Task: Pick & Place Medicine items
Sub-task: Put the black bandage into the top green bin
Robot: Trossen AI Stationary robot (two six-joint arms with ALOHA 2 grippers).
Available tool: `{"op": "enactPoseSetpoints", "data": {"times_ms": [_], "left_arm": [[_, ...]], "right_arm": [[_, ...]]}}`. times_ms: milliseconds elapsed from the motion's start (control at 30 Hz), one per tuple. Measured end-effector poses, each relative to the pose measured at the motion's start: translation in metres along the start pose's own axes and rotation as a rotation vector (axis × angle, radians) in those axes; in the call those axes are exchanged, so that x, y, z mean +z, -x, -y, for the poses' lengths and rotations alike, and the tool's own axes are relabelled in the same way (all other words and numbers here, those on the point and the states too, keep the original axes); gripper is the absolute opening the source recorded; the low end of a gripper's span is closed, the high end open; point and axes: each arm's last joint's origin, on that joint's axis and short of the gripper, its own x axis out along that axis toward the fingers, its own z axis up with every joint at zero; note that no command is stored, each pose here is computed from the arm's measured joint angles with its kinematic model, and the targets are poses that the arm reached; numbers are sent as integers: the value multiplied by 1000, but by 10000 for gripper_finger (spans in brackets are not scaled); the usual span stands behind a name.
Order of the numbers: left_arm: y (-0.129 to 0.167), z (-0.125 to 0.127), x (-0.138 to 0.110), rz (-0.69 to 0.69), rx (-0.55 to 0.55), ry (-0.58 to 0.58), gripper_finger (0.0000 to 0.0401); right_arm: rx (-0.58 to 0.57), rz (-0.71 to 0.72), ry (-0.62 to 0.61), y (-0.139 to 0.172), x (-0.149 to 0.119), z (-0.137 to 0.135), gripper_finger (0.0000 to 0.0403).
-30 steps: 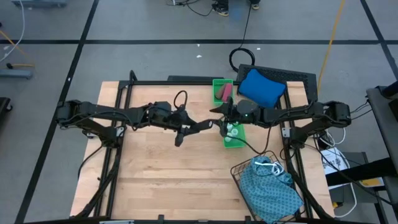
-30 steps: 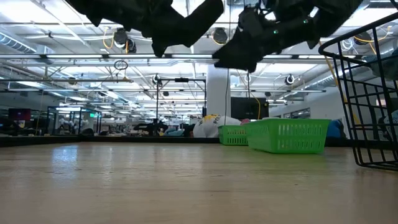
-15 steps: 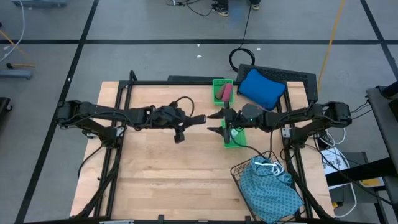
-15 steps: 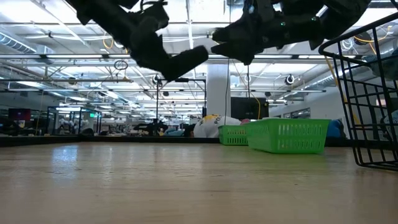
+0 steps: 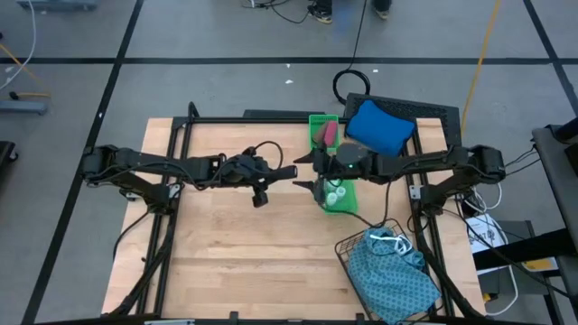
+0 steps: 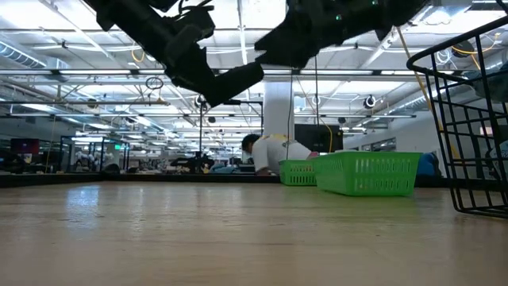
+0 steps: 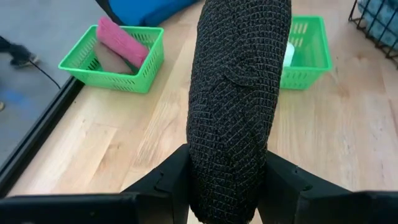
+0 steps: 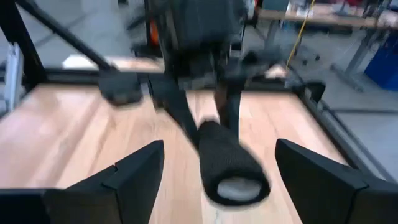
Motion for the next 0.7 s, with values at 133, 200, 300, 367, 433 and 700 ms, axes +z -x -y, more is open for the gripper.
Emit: {"op": "enactPoseSetpoints", "data": {"times_ms": [133,200,300,367,433,700], "left_arm": [[1,4,2,21,-12,1,145],[2,8,2,26,-24,-33,145],[3,14,1,19,-31,-77,145],[3,18,1,19,-17,-94,145],[3,19,1,20,-13,-98,145],[2,19,0,20,0,-97,145]], "right_arm": [[-3,-63,14,-13,-13,0,296],[-35,-88,16,-17,-19,1,296],[-40,-100,14,-23,-24,0,300],[-32,-96,4,-24,-25,0,303],[-34,-89,4,-24,-24,0,304],[-40,-79,-70,-25,-20,1,296]]}}
